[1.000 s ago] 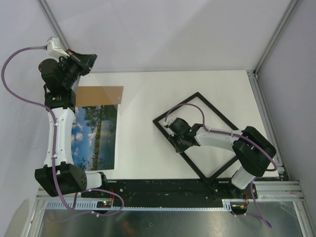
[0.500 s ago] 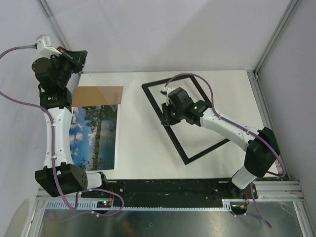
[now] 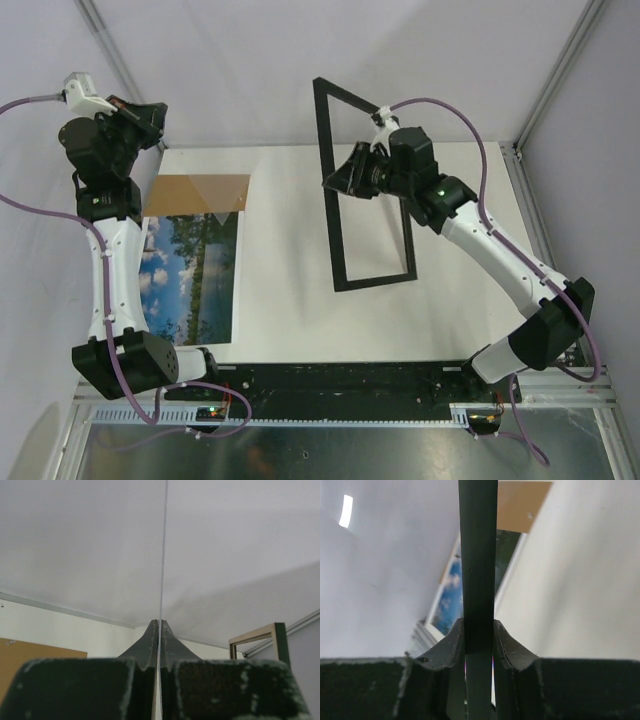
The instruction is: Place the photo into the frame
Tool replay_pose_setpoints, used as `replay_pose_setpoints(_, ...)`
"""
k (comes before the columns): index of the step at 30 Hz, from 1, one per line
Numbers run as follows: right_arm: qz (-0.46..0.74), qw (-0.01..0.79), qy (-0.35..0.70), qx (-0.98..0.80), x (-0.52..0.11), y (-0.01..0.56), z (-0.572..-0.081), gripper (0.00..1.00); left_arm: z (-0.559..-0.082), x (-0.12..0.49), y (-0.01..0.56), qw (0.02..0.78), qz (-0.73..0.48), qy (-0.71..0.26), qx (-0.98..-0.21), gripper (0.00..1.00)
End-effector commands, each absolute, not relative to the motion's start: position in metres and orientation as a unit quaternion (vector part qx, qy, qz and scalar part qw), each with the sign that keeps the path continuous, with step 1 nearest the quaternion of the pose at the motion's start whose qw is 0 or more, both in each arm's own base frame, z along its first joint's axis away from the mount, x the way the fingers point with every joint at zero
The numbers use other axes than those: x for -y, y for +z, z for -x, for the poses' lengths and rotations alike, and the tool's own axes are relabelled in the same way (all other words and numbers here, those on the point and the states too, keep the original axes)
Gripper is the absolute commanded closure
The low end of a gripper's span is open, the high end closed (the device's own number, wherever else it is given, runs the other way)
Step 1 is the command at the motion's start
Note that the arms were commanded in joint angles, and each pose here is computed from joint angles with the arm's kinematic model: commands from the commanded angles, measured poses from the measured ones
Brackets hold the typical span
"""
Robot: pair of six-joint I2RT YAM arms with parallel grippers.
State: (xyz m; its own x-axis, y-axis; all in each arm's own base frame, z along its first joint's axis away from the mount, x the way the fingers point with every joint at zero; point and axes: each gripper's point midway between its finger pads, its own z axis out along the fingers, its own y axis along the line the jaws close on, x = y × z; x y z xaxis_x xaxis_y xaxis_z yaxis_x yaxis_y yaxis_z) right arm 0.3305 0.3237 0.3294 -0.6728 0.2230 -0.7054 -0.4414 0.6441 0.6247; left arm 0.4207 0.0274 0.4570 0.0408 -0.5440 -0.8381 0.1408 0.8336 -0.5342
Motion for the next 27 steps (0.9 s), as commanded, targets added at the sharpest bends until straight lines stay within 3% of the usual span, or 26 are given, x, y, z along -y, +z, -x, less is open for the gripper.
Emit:
replay_pose_setpoints(1, 0.070, 0.436, 0.567, -0.695, -0.337, 0.447, -0.317, 1.00, -0.410, -0.028, 0.477, 0.726, 0.141, -0.237, -0.630, 1.00)
replay_pose_setpoints(11, 0.029, 0.368, 0.716, -0.593, -0.328, 0.508, -0.313, 1.00, -0.418, -0.017, 0.459, 0.696, 0.128, -0.267, -0.654, 1.00)
replay_pose_setpoints(27, -0.056, 0.264, 0.770, -0.579, -0.310, 0.450, -0.341, 1.00, -0.417, -0.010, 0.453, 0.681, 0.121, -0.283, -0.664, 1.00)
